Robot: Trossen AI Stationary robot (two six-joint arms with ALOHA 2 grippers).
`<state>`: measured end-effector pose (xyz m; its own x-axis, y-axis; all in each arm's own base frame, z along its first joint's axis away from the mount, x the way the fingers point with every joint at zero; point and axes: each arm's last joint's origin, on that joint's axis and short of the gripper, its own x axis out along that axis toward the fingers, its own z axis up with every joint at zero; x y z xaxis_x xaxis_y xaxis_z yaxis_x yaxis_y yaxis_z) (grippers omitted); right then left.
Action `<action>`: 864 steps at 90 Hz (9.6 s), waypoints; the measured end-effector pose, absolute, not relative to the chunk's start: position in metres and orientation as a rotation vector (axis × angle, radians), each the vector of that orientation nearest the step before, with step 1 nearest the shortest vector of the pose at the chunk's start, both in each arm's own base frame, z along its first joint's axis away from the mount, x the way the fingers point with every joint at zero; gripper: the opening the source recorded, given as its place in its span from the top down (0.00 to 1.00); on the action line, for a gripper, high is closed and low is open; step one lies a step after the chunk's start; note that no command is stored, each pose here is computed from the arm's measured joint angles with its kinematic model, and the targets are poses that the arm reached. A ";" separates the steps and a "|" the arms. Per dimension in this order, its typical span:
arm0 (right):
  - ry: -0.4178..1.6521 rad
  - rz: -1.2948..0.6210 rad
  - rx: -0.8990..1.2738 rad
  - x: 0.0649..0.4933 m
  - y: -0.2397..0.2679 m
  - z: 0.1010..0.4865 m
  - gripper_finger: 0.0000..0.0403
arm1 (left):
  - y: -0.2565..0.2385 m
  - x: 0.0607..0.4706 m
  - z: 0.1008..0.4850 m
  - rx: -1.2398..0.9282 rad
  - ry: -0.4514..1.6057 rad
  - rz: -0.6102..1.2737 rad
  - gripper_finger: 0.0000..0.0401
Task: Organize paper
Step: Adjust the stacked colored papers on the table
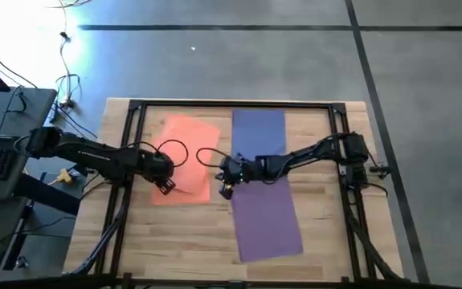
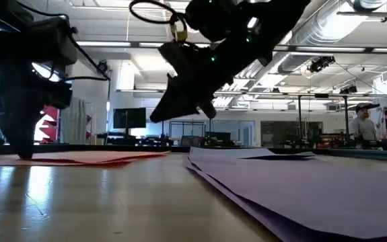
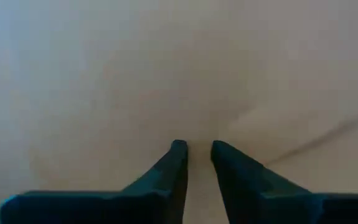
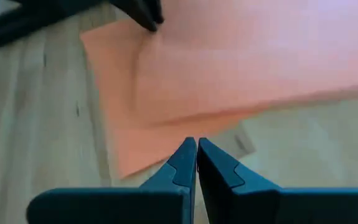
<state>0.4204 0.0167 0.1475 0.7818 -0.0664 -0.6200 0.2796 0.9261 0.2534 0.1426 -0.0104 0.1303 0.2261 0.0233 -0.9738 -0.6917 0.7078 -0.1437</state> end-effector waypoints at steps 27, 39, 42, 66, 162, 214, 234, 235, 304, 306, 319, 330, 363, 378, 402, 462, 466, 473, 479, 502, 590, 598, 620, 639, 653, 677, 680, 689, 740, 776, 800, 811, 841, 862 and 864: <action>0.689 -0.191 0.337 0.420 0.020 0.138 1.00 | -0.033 0.156 0.174 -0.555 1.134 0.548 0.98; 0.692 -0.186 0.337 0.420 0.020 0.138 1.00 | -0.016 0.146 0.180 -0.441 1.111 0.858 1.00; 0.698 -0.179 0.333 0.420 0.020 0.138 1.00 | -0.010 0.142 0.178 -0.421 1.130 0.931 1.00; 0.718 -0.116 0.308 0.422 0.021 0.129 1.00 | 0.033 0.145 0.160 -0.374 1.192 1.113 1.00; 0.895 -0.287 0.272 0.448 0.019 0.114 1.00 | -0.032 0.150 0.163 -0.749 1.549 0.633 1.00; 0.980 -0.029 0.281 0.443 0.045 0.117 1.00 | -0.077 0.148 0.120 -0.638 1.922 0.781 1.00; 0.945 0.033 0.258 0.445 0.055 0.120 1.00 | -0.102 0.175 0.124 -0.606 1.921 0.623 1.00; 0.941 0.036 0.257 0.445 0.055 0.120 1.00 | -0.105 0.178 0.125 -0.612 1.912 0.598 1.00; 1.005 -0.148 0.231 0.437 0.049 0.119 1.00 | -0.138 0.170 0.128 -0.629 1.780 0.587 1.00; 1.007 -0.138 0.237 0.438 0.049 0.118 1.00 | -0.137 0.169 0.126 -0.627 1.778 0.593 1.00; 1.009 -0.061 0.273 0.440 0.052 0.115 1.00 | -0.127 0.167 0.122 -0.591 1.767 0.616 1.00; 0.985 0.007 0.278 0.443 0.057 0.115 1.00 | -0.113 0.168 0.122 -0.461 1.729 0.668 1.00; 0.936 0.086 0.307 0.447 0.063 0.117 1.00 | -0.083 0.166 0.131 -0.126 1.540 0.827 1.00; 0.896 0.026 0.282 0.447 0.062 0.126 1.00 | -0.071 0.170 0.135 -0.116 1.500 0.854 1.00; 0.824 -0.193 0.251 0.446 0.035 0.150 1.00 | -0.052 0.164 0.145 -0.056 1.560 1.035 1.00; 0.952 -0.475 0.391 0.437 -0.066 0.113 1.00 | -0.031 0.149 0.110 0.025 1.598 0.856 1.00; 0.929 -0.468 0.374 0.439 -0.067 0.113 1.00 | -0.031 0.149 0.110 0.041 1.599 0.840 1.00; 0.880 -0.456 0.343 0.443 -0.069 0.114 1.00 | -0.031 0.150 0.109 0.069 1.596 0.822 1.00; 0.843 -0.451 0.337 0.446 -0.074 0.114 1.00 | -0.031 0.150 0.109 0.081 1.589 0.819 1.00; 0.788 -0.538 0.243 0.447 -0.081 0.118 1.00 | -0.034 0.157 0.112 0.133 1.496 0.813 1.00; 0.572 0.373 -0.455 0.438 0.172 0.128 0.47 | -0.094 0.142 0.199 0.054 1.014 0.667 1.00; 0.592 0.271 -0.463 0.442 0.171 0.109 0.30 | -0.102 0.142 0.196 0.022 0.963 0.620 1.00; 0.636 0.155 -0.408 0.450 0.152 0.085 0.19 | -0.115 0.141 0.188 -0.020 0.895 0.537 1.00; 0.687 0.177 -0.258 0.457 0.124 0.082 0.26 | -0.125 0.142 0.189 -0.007 0.874 0.451 1.00; 0.721 0.160 -0.201 0.459 0.114 0.074 0.38 | -0.132 0.143 0.189 0.000 0.854 0.393 1.00; 0.728 0.171 -0.181 0.457 0.119 0.072 0.73 | -0.139 0.138 0.190 0.131 0.828 0.314 1.00; 0.727 0.173 -0.181 0.457 0.120 0.072 0.77 | -0.140 0.137 0.190 0.185 0.836 0.288 1.00; 0.721 0.165 -0.154 0.457 0.120 0.073 0.91 | -0.143 0.136 0.188 0.316 0.856 0.223 1.00; 0.688 -0.035 -0.045 0.460 0.110 0.155 0.61 | -0.102 0.118 0.155 -0.170 0.945 0.731 1.00; 0.894 -0.507 0.234 0.453 0.021 0.115 0.61 | -0.087 0.120 0.113 -0.429 0.992 0.712 1.00; 0.924 -0.395 0.226 0.454 0.044 0.112 0.66 | -0.119 0.139 0.125 -0.500 1.035 0.320 1.00; 0.937 -0.386 0.201 0.450 0.055 0.115 0.66 | -0.122 0.138 0.135 -0.467 1.086 0.354 1.00; 1.009 -0.515 0.082 0.445 0.064 0.140 0.66 | -0.117 0.126 0.140 -0.469 1.254 0.491 1.00; 1.180 -0.465 0.139 0.431 0.069 0.137 0.66 | -0.127 0.121 0.140 -0.541 1.254 0.467 1.00; 1.184 -0.453 0.146 0.430 0.070 0.135 0.66 | -0.129 0.122 0.140 -0.555 1.248 0.454 1.00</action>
